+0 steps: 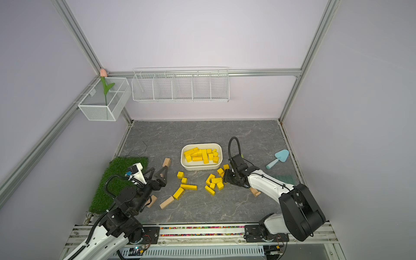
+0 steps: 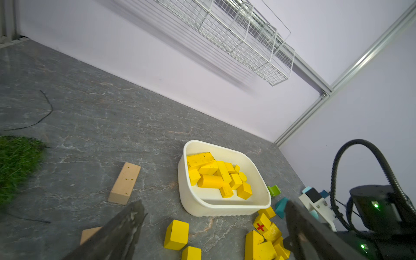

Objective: Pick out the yellow building blocks
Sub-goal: Pick up the building block from the center of the board.

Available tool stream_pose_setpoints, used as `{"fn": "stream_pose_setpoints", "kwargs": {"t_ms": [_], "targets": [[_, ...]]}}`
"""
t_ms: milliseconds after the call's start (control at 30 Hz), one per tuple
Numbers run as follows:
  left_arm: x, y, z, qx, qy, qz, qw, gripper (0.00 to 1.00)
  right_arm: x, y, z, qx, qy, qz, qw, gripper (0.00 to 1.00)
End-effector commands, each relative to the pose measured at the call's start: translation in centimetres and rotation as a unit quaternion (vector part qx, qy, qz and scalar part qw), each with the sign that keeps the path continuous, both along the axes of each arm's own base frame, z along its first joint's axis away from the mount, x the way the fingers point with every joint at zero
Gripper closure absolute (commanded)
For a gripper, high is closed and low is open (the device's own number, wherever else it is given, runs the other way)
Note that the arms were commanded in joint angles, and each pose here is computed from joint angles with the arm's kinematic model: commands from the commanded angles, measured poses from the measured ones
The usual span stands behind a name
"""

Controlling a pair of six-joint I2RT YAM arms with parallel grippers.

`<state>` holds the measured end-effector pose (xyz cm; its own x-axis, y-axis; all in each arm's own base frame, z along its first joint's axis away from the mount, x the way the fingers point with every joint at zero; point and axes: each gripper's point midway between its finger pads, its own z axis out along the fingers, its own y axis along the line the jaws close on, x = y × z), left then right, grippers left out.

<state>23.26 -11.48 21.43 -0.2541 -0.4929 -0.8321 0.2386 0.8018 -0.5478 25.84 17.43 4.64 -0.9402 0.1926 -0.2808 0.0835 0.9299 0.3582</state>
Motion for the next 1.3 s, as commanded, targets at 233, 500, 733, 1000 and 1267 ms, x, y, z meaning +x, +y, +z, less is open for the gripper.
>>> {"fn": "stream_pose_setpoints", "kwargs": {"t_ms": [233, 500, 733, 1000, 1267], "targets": [[1.1, 1.6, -2.3, -0.009, 0.053, 0.042, 0.998, 0.05, 0.4, 0.7, -0.2, -0.027, 0.002, 0.017, 0.999, 0.41], [1.7, 1.0, -2.7, 0.002, 0.07, 0.04, 0.997, 0.08, 0.2, 1.6, -0.2, -0.021, 0.005, 0.038, 0.999, 0.42], [1.7, 1.1, -2.8, 0.003, 0.071, 0.042, 0.997, 0.09, 0.1, 2.1, -0.5, -0.026, 0.011, 0.049, 0.998, 0.51], [1.7, 1.2, -2.7, 0.001, 0.071, 0.044, 0.997, 0.09, 0.1, 2.3, -0.8, -0.045, 0.019, 0.055, 0.997, 0.57], [1.7, 1.2, -2.8, 0.001, 0.072, 0.044, 0.996, 0.09, -0.1, 2.3, -1.4, -0.076, 0.033, 0.061, 0.995, 0.6]]}}
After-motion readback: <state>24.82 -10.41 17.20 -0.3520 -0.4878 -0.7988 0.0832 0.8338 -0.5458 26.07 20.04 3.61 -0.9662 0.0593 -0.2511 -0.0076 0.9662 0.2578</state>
